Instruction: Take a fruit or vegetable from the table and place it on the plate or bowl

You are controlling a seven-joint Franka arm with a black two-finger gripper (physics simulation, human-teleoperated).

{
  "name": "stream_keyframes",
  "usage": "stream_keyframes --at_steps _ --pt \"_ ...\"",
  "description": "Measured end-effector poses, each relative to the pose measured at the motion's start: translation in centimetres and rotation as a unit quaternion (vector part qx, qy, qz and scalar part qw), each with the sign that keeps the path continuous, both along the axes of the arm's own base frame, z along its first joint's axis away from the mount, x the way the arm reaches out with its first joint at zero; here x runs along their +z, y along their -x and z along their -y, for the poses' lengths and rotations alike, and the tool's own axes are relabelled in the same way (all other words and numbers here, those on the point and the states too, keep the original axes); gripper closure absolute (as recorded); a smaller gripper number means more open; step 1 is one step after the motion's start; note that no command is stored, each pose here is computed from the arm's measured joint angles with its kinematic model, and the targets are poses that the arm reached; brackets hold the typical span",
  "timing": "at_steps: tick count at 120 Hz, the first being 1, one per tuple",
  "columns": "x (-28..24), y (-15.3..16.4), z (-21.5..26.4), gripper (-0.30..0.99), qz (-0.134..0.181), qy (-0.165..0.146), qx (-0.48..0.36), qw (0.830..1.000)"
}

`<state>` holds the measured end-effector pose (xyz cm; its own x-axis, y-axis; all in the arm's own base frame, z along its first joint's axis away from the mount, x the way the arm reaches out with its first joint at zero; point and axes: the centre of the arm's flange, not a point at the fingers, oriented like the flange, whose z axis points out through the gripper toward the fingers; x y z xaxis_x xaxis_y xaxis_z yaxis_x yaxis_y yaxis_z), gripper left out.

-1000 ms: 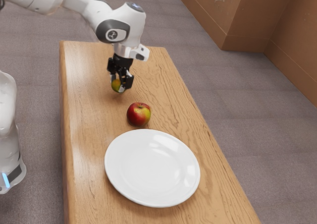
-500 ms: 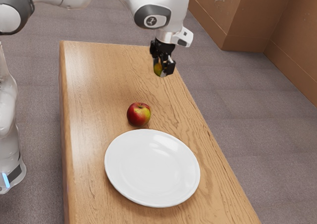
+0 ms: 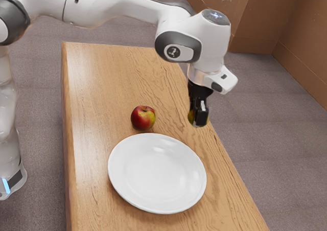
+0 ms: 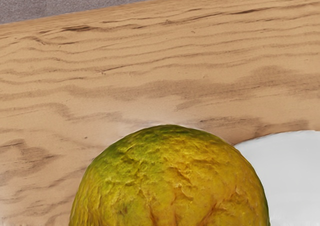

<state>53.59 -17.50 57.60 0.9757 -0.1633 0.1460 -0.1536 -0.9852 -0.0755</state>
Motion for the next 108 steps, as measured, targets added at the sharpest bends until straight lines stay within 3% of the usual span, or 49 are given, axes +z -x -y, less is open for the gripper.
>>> stream_keyframes --at_steps 29,52,58,64,78,108 --pt "-2.7 4.8 9.2 0.37 -0.041 0.005 -0.061 0.997" --pt "-9.0 6.7 9.8 0.38 -0.092 0.011 -0.037 0.995" --pt "-9.5 6.4 9.2 0.37 -0.092 0.018 -0.023 0.995" --pt "-9.6 6.0 8.6 0.25 -0.090 0.025 -0.010 0.996" --pt "-9.2 5.5 7.8 0.11 -0.083 0.037 0.013 0.996" --pt "-8.2 6.1 8.8 0.02 -0.069 0.045 0.022 0.996"
